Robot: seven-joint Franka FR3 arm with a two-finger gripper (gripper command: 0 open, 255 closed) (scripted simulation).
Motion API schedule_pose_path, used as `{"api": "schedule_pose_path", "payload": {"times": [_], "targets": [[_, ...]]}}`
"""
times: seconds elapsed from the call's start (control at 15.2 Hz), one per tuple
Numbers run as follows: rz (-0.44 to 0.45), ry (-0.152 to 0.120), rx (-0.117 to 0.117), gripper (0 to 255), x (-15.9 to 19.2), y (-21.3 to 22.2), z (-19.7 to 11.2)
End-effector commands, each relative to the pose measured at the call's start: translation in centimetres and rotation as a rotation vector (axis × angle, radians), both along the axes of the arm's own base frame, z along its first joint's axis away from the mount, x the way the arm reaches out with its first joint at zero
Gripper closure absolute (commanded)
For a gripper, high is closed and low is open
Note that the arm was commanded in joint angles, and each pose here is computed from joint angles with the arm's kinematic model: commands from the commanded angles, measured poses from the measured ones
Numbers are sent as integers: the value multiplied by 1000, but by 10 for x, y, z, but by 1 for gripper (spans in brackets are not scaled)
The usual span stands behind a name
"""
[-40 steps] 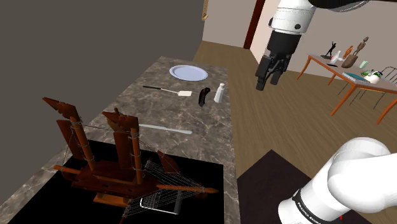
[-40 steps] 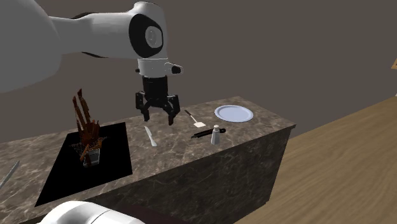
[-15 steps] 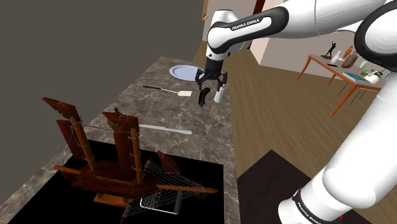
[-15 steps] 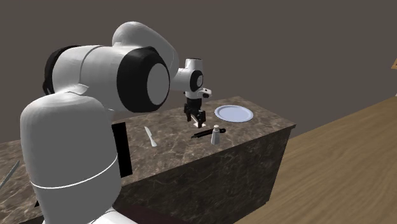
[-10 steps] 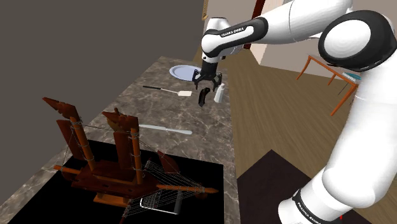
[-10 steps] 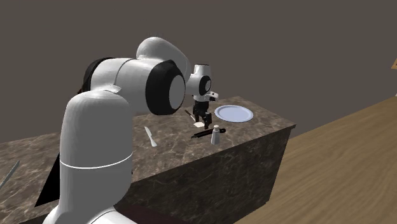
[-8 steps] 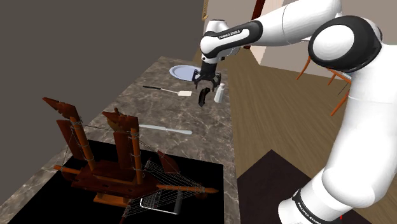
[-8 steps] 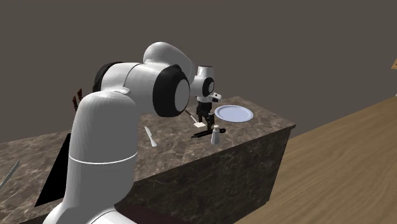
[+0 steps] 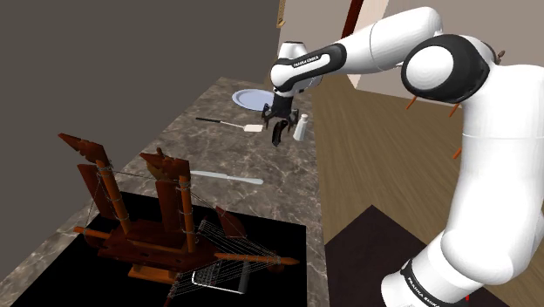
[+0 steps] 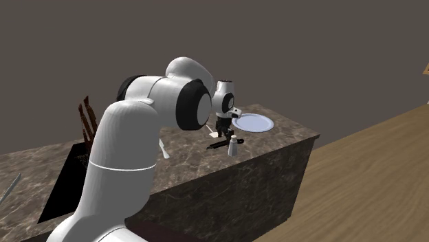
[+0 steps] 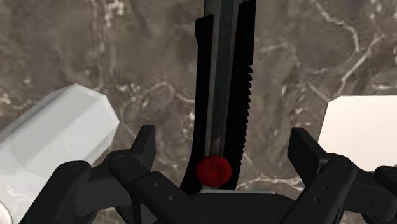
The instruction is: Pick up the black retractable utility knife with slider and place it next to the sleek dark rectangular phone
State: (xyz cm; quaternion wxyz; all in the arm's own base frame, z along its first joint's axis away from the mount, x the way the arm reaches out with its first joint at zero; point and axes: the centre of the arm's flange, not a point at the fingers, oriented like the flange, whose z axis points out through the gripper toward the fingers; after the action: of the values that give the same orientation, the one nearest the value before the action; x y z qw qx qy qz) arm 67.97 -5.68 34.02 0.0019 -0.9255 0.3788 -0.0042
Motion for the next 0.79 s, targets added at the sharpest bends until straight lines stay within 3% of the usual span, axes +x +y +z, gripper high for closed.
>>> {"api": "schedule_pose_path", "payload": {"times": [0.0,0.53,0.59,0.73], "targets": [[0,0,0,0,0,0,-9],[0,0,0,0,0,0,-9],[0,0,0,255,0,0,-9],[0,0,0,255,0,-1,-9]]}}
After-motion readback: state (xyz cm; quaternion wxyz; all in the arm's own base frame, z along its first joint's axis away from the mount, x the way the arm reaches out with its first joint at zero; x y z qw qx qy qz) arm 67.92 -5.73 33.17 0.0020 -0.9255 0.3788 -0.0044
